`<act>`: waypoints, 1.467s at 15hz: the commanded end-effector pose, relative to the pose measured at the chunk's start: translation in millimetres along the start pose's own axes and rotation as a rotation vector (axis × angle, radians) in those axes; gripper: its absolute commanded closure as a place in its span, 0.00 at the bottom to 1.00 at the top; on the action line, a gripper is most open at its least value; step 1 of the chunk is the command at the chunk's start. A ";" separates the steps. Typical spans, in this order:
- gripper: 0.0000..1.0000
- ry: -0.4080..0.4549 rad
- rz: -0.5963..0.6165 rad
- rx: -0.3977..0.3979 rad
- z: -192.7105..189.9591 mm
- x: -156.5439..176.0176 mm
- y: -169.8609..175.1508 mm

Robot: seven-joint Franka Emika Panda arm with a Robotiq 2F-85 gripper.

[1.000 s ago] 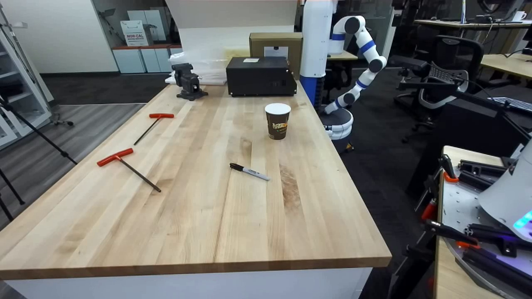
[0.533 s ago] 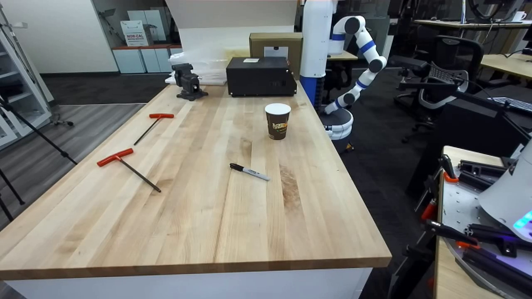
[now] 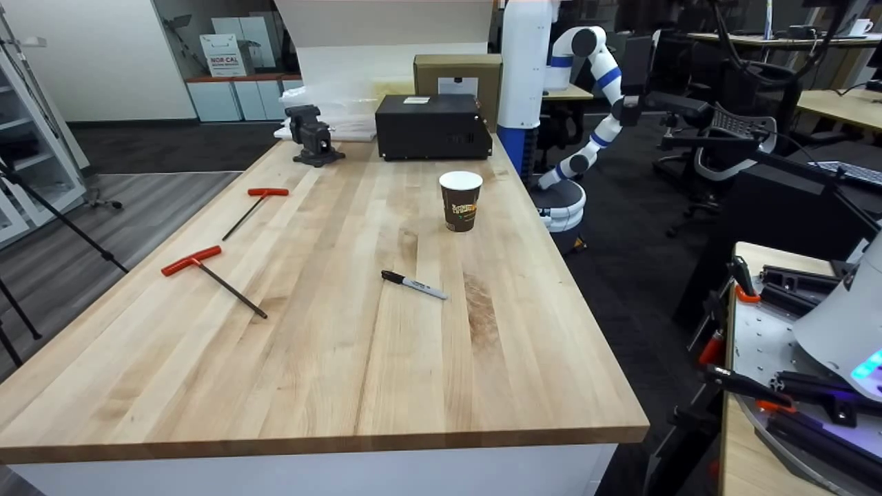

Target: Place the marker in the cup

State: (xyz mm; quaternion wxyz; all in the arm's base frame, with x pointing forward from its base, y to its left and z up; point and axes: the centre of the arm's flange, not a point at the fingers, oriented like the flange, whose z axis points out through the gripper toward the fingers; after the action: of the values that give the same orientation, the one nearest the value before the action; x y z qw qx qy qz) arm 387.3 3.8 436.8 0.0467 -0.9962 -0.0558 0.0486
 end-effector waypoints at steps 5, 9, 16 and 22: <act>0.00 0.039 -0.132 -0.037 36.5 12.4 -69.8; 0.00 0.113 -0.115 -0.038 53.8 23.3 -73.0; 0.00 0.376 -0.026 0.057 98.8 84.3 -155.7; 0.00 0.230 -0.266 -0.130 171.4 104.5 -205.3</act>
State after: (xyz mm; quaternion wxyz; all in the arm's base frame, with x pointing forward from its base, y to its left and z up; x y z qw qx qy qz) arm 424.3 210.6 298.8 0.0343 -0.9843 -0.1463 -0.0929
